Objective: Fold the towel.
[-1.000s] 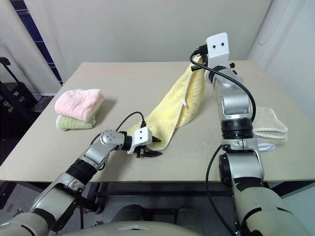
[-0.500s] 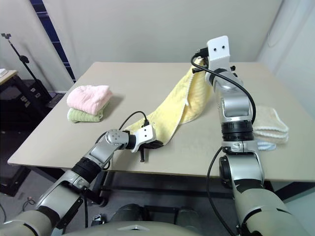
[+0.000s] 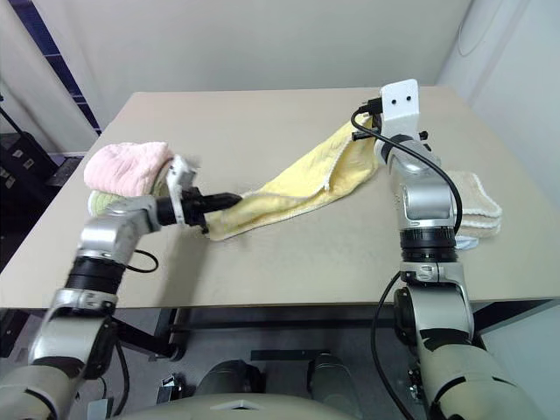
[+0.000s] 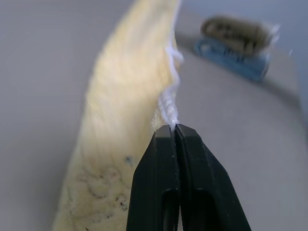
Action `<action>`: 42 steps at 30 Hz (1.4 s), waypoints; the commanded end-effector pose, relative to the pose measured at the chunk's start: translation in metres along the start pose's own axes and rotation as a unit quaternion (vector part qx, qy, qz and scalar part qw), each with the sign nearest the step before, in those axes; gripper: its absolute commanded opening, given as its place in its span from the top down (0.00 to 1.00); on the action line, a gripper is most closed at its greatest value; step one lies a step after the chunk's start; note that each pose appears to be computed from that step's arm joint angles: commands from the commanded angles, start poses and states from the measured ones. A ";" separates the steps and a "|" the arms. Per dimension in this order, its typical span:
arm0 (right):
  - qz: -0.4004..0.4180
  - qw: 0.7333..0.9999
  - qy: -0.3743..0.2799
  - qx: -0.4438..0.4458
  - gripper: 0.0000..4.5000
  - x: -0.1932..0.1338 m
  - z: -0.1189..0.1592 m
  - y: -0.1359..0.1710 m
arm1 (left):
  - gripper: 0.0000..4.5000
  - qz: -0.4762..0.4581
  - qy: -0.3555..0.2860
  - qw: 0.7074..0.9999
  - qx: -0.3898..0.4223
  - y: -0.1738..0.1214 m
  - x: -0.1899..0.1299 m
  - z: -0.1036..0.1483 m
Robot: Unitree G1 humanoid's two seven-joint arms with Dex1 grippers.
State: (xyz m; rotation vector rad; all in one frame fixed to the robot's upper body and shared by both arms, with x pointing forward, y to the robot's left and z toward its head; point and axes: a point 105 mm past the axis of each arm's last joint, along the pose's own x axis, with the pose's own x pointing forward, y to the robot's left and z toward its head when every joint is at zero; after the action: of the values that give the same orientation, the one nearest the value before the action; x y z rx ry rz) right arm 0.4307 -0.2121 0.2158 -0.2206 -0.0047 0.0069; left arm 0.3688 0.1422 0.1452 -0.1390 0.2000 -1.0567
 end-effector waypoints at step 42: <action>0.233 0.971 0.051 -0.031 1.00 -0.140 -0.026 -0.017 | 0.99 -0.007 0.065 0.996 0.065 0.038 -0.085 0.028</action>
State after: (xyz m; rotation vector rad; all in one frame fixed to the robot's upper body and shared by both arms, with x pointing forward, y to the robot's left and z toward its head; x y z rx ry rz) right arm 0.3001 -0.2418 0.1765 -0.2628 0.1949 0.4202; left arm 0.3730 0.2385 0.1542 0.0011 0.2651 -1.0238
